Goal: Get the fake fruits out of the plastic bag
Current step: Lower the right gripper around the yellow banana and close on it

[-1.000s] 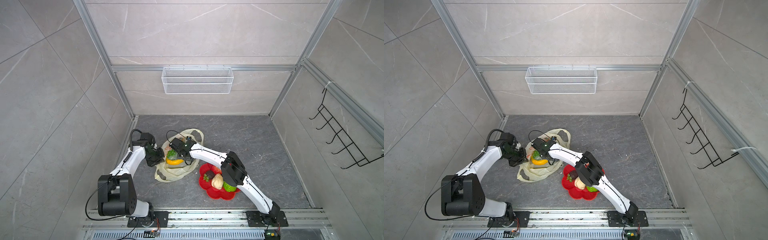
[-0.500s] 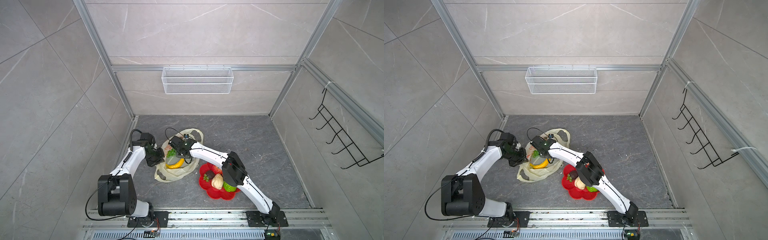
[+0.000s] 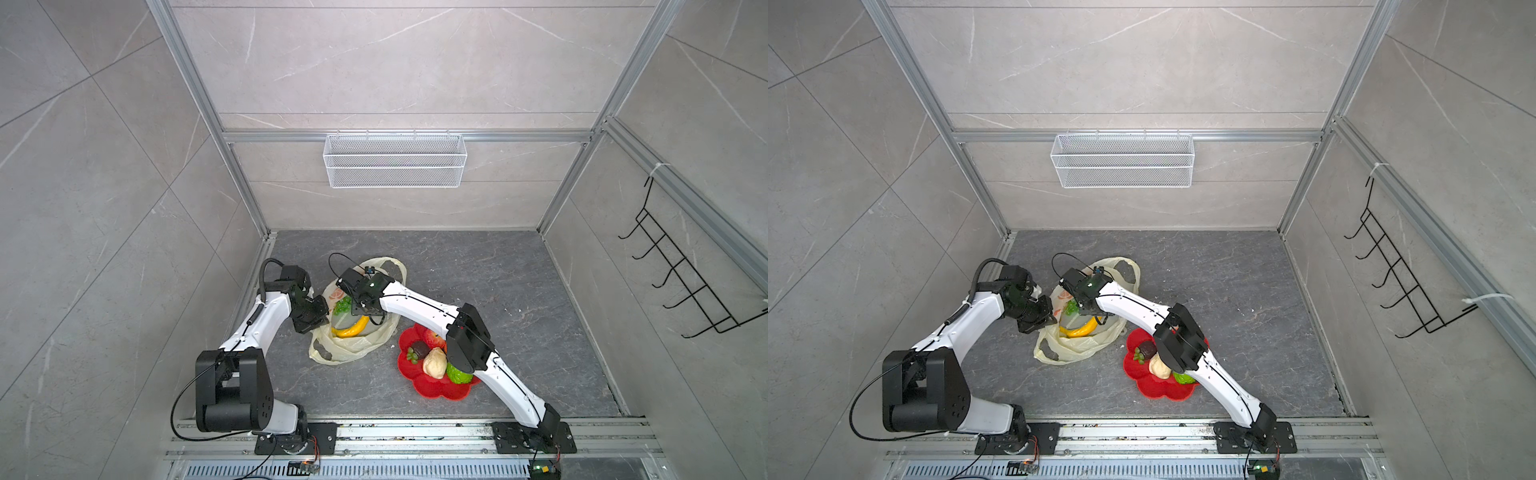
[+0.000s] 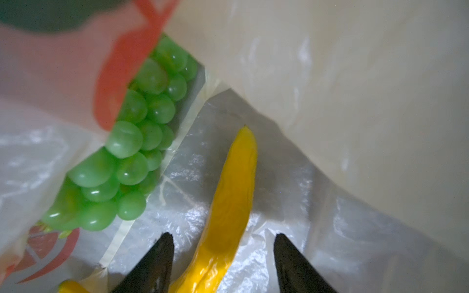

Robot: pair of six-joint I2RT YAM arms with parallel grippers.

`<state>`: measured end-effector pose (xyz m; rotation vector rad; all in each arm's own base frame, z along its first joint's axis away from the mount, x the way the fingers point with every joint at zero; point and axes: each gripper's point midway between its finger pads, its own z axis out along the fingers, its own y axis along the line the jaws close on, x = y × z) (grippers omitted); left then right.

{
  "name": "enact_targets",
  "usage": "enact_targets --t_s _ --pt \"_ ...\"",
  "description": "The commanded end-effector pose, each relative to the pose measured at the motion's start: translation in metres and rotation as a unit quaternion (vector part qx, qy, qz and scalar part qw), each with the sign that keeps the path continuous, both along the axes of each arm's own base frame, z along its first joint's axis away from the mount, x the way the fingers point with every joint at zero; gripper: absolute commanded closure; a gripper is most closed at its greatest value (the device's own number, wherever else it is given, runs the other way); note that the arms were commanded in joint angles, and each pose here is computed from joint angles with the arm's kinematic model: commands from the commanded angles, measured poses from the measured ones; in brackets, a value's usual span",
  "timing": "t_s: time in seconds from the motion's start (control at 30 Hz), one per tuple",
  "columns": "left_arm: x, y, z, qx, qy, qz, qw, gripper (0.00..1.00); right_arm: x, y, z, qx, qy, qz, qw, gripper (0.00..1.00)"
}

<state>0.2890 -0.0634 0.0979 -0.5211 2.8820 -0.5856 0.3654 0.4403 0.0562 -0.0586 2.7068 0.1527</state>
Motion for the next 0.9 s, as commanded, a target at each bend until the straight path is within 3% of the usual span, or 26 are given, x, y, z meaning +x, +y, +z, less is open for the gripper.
enact_targets --t_s 0.0,0.73,0.87 --pt "0.002 -0.002 0.012 -0.001 -0.018 -0.014 1.0 1.0 -0.011 0.0 -0.016 -0.006 0.025 0.004 1.0 0.36" --pt "0.002 -0.002 0.012 -0.001 -0.018 -0.014 1.0 1.0 -0.01 0.001 -0.038 -0.018 0.036 0.001 0.999 0.52" --pt "0.002 -0.002 0.012 -0.001 -0.017 -0.015 1.0 1.0 -0.009 0.0 -0.038 -0.017 0.033 -0.002 0.999 0.6"
